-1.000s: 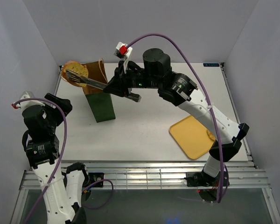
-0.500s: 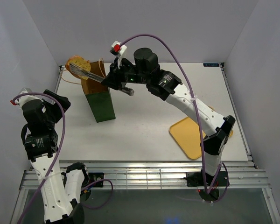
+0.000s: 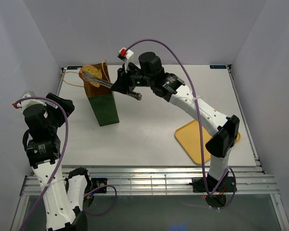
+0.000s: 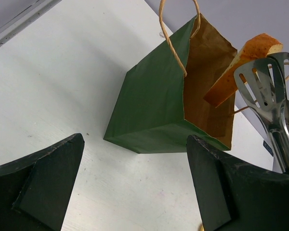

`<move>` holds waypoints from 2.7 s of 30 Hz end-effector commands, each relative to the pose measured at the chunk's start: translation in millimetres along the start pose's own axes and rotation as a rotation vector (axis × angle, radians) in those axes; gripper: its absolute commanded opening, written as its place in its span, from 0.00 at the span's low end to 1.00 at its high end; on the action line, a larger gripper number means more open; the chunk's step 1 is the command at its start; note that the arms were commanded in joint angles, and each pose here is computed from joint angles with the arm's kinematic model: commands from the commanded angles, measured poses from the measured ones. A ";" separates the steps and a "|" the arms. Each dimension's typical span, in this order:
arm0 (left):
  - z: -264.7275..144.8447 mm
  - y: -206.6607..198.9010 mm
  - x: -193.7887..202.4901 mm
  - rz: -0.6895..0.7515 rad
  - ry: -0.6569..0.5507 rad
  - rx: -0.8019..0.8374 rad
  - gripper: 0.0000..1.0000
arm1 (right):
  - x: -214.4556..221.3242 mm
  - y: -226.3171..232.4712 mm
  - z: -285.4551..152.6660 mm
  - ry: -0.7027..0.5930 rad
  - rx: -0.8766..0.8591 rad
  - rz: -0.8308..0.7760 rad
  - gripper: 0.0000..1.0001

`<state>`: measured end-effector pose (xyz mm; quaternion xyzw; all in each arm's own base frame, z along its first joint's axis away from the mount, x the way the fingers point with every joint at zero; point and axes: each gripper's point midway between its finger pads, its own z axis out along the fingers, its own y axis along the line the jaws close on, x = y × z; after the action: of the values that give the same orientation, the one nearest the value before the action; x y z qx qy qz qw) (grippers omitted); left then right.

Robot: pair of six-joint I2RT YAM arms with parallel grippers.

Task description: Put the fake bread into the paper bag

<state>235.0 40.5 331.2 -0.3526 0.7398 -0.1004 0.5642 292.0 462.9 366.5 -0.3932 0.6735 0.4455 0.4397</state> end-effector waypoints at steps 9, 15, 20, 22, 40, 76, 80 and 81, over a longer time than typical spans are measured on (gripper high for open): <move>-3.6 -7.9 3.9 0.011 0.011 0.053 0.98 | -10.2 -0.4 2.7 -0.031 -0.003 0.006 0.23; -3.4 -7.4 5.8 0.007 0.016 0.053 0.98 | -9.0 -5.0 1.6 -0.028 0.012 0.013 0.31; -3.3 -7.3 6.4 0.007 0.017 0.055 0.98 | -9.6 -7.0 0.0 -0.027 0.016 0.017 0.39; -2.7 -6.6 7.3 0.007 0.019 0.053 0.98 | -9.2 -8.2 0.7 -0.026 0.018 0.020 0.40; -1.5 -3.7 16.6 0.006 0.031 0.065 0.98 | -13.5 3.7 -30.5 -0.018 0.054 0.031 0.47; 29.8 -40.0 61.0 -0.029 0.220 0.338 0.98 | 183.7 -64.4 -337.9 0.532 1.212 0.448 0.53; 37.4 -44.4 69.7 -0.060 0.256 0.377 0.98 | 204.4 -71.5 -334.5 0.604 1.231 0.504 0.52; 39.1 -46.0 70.5 -0.066 0.260 0.387 0.98 | 211.0 -73.9 -335.6 0.628 1.244 0.509 0.51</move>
<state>273.8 -17.8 275.1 -0.2715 0.7755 -0.2674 0.5034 219.0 98.8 235.2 -0.0291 0.9584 -0.0517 0.2791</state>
